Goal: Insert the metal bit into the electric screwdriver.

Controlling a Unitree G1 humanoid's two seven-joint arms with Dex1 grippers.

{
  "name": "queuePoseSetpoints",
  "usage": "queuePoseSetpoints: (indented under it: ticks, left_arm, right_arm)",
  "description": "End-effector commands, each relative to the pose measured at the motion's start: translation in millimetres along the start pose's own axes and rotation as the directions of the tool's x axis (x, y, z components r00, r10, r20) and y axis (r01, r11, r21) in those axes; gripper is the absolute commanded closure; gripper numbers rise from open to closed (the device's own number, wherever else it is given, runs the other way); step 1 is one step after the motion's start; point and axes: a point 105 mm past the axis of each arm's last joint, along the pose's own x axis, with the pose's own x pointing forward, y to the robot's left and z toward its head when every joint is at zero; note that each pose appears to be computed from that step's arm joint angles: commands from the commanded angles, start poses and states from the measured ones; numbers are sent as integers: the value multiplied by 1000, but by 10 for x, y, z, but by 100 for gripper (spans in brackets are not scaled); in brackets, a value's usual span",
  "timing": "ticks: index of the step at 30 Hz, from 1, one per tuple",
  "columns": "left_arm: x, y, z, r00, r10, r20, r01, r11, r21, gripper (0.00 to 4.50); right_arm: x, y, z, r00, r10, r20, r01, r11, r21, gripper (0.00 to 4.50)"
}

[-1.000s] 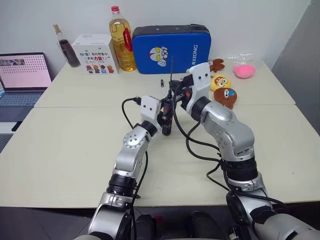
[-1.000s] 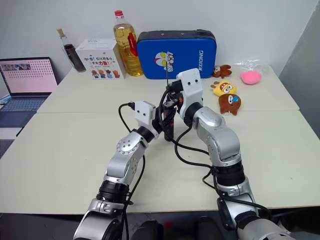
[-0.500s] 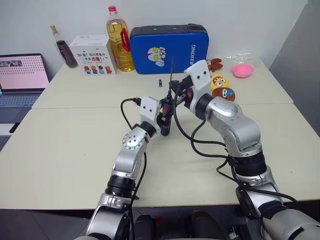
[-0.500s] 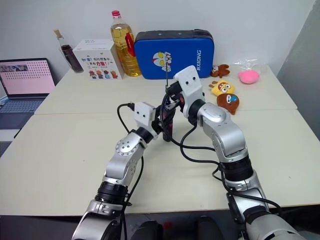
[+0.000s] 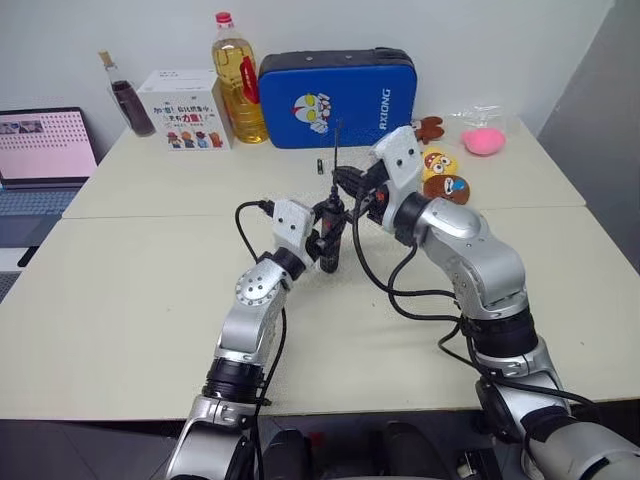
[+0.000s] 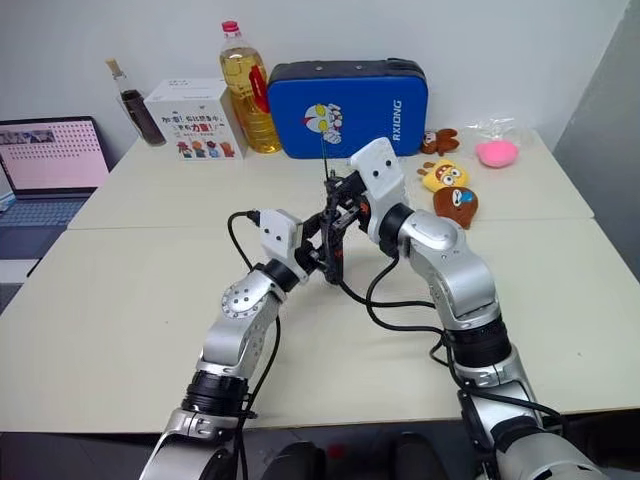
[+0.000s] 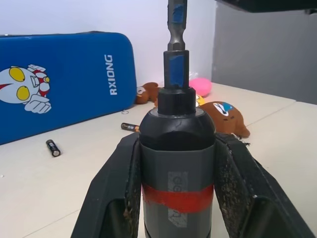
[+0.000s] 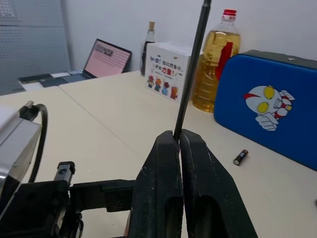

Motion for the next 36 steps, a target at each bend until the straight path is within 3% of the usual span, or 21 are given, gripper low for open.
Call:
queuePoseSetpoints:
  ticks: [1, 4, 9, 14, 21, 29, 36]
  left_arm:
    - [46, -43, 240, 996, -42, 82, 41, 999, 25, 285]
    - [50, -21, 244, 996, -40, 79, 37, 999, 35, 285]
    - [95, 96, 104, 998, 70, 7, -70, 993, 93, 285]
    - [141, 90, 63, 991, 136, -13, -134, 987, 83, 285]
    - [198, -1, 30, 985, 172, -27, -169, 982, 88, 285]
    - [203, -12, 49, 987, 158, -21, -156, 984, 84, 285]
    - [171, 32, 55, 988, 156, -20, -153, 985, 83, 285]
  right_arm:
    - [-3, 183, -516, 980, 120, -160, -101, 988, 120, 444]
    - [-18, 141, -529, 980, 117, -161, -98, 988, 120, 444]
    - [31, -121, -586, 973, -115, -198, 134, 988, 81, 444]
    - [73, -169, -556, 954, -225, -199, 253, 959, 130, 444]
    - [135, -123, -467, 942, -268, -200, 304, 935, 181, 444]
    - [155, -9, -434, 960, -201, -192, 237, 953, 188, 444]
    - [106, -41, -260, 982, -154, -113, 177, 955, 238, 311]
